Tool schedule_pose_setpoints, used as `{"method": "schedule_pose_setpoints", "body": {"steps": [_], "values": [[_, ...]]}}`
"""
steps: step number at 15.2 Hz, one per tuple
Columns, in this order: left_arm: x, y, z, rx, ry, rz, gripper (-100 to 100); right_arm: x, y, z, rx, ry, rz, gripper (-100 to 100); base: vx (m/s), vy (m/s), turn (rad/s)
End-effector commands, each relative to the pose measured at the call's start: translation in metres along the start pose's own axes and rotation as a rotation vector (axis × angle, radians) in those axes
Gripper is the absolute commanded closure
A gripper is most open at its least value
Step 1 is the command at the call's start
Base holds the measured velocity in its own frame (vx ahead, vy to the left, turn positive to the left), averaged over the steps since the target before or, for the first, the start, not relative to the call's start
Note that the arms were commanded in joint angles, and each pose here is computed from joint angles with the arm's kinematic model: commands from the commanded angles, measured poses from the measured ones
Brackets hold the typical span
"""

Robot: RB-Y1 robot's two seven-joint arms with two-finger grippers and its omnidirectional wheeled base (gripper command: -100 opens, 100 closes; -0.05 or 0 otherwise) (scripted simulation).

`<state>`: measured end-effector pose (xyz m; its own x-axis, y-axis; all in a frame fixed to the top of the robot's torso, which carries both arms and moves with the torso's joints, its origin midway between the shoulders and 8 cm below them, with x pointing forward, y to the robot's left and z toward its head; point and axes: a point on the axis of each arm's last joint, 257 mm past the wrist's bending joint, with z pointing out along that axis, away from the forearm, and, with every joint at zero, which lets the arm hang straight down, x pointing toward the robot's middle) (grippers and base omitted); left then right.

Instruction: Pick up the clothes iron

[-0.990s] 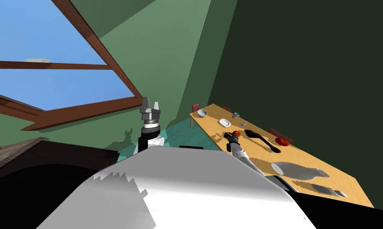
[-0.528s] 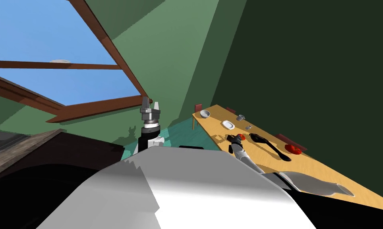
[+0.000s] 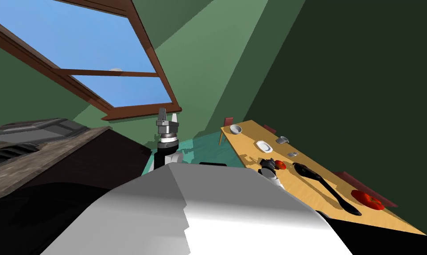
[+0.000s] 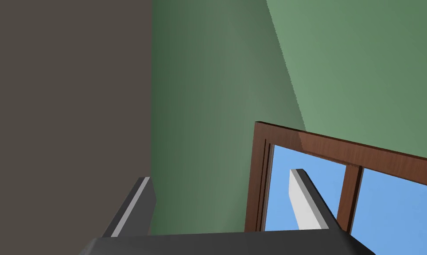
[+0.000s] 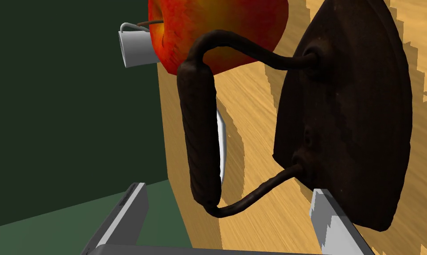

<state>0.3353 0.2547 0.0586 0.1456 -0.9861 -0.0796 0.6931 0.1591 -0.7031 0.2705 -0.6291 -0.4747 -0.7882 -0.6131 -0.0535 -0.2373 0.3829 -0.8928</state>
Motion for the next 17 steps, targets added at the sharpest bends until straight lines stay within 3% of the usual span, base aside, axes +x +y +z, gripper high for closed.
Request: {"method": "schedule_pose_setpoints", "body": {"steps": [1,3,6,7,11,13,17], "values": [[0.0,0.0,0.0,0.0,0.0,0.0,0,0.016,0.007,-0.007,-0.007,0.024,0.014,-100,-0.009,-0.014,0.194],[0.0,0.0,0.0,0.0,0.0,0.0,0,0.049,0.017,-0.019,-0.011,0.077,0.046,-100,-0.008,-0.019,0.369],[0.0,0.0,0.0,0.0,0.0,0.0,0,0.049,0.017,-0.019,-0.011,0.077,0.046,-100,-0.002,-0.018,0.061],[0.0,0.0,0.0,0.0,0.0,0.0,0,0.07,0.021,-0.029,-0.006,0.112,0.079,-100,-0.006,-0.007,0.297],[0.0,0.0,0.0,0.0,0.0,0.0,0,0.113,0.028,-0.046,-0.002,0.181,0.106,-100,-0.009,-0.025,0.36],[0.0,0.0,0.0,0.0,0.0,0.0,0,0.119,0.031,-0.049,-0.007,0.188,0.101,-100,-0.007,-0.023,0.075],[0.0,0.0,0.0,0.0,0.0,0.0,0,0.187,0.036,-0.084,0.015,0.301,0.148,-100,-0.011,-0.027,0.402]]}}
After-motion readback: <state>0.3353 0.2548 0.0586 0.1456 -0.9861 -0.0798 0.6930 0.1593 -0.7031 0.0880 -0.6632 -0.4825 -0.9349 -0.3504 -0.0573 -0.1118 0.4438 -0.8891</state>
